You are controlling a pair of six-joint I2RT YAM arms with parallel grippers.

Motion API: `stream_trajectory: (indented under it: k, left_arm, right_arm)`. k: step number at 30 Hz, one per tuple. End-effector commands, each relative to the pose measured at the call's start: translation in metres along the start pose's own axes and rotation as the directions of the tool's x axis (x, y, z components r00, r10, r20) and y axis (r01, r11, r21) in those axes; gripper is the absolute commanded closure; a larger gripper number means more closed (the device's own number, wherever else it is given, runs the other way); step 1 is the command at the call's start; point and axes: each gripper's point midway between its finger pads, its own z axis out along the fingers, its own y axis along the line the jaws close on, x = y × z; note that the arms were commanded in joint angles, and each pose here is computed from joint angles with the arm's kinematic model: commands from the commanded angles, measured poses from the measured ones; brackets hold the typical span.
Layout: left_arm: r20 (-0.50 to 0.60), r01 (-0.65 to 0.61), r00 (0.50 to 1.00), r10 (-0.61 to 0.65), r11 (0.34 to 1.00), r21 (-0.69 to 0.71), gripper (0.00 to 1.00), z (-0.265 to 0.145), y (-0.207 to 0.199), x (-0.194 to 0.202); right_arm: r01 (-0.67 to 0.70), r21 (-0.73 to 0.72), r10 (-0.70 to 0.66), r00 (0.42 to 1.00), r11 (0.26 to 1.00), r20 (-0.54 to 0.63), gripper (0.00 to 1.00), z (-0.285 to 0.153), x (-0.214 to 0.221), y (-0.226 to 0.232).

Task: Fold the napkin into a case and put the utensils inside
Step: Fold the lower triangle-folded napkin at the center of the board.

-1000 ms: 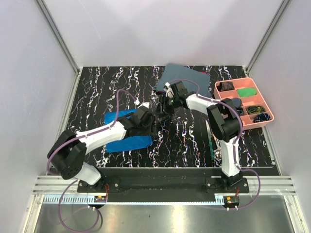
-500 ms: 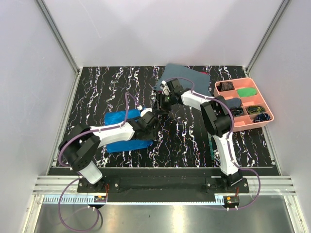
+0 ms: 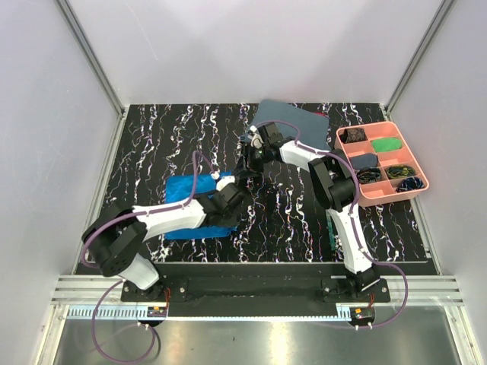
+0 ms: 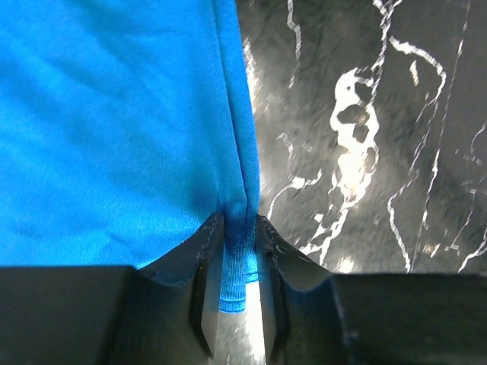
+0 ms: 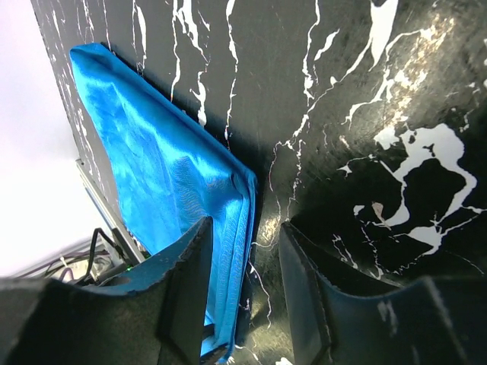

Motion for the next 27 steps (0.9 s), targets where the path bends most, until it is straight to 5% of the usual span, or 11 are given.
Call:
stream_trajectory:
  k: [1, 17, 23, 27]
  left_arm:
    - [0.065, 0.028, 0.997, -0.028, 1.000, 0.001, 0.75, -0.016, 0.005, -0.009]
    - [0.061, 0.030, 0.998, -0.030, 1.000, 0.010, 0.82, -0.023, 0.007, -0.003]
    - [0.040, 0.015, 0.999, -0.015, 1.000, -0.003, 0.87, -0.018, 0.008, 0.005]
    - [0.033, 0.017, 0.999, -0.017, 1.000, -0.012, 0.88, -0.015, 0.008, 0.010]
  right_arm:
    - [0.007, -0.015, -0.007, 1.000, 1.000, -0.003, 0.52, 0.010, 0.000, 0.005]
    - [0.021, 0.036, -0.022, 0.999, 0.999, 0.027, 0.56, 0.029, -0.006, -0.006]
    - [0.017, 0.062, -0.019, 0.999, 0.998, 0.030, 0.69, 0.033, -0.006, -0.015]
    - [0.009, 0.048, -0.010, 1.000, 0.999, 0.022, 0.89, 0.037, -0.006, -0.014]
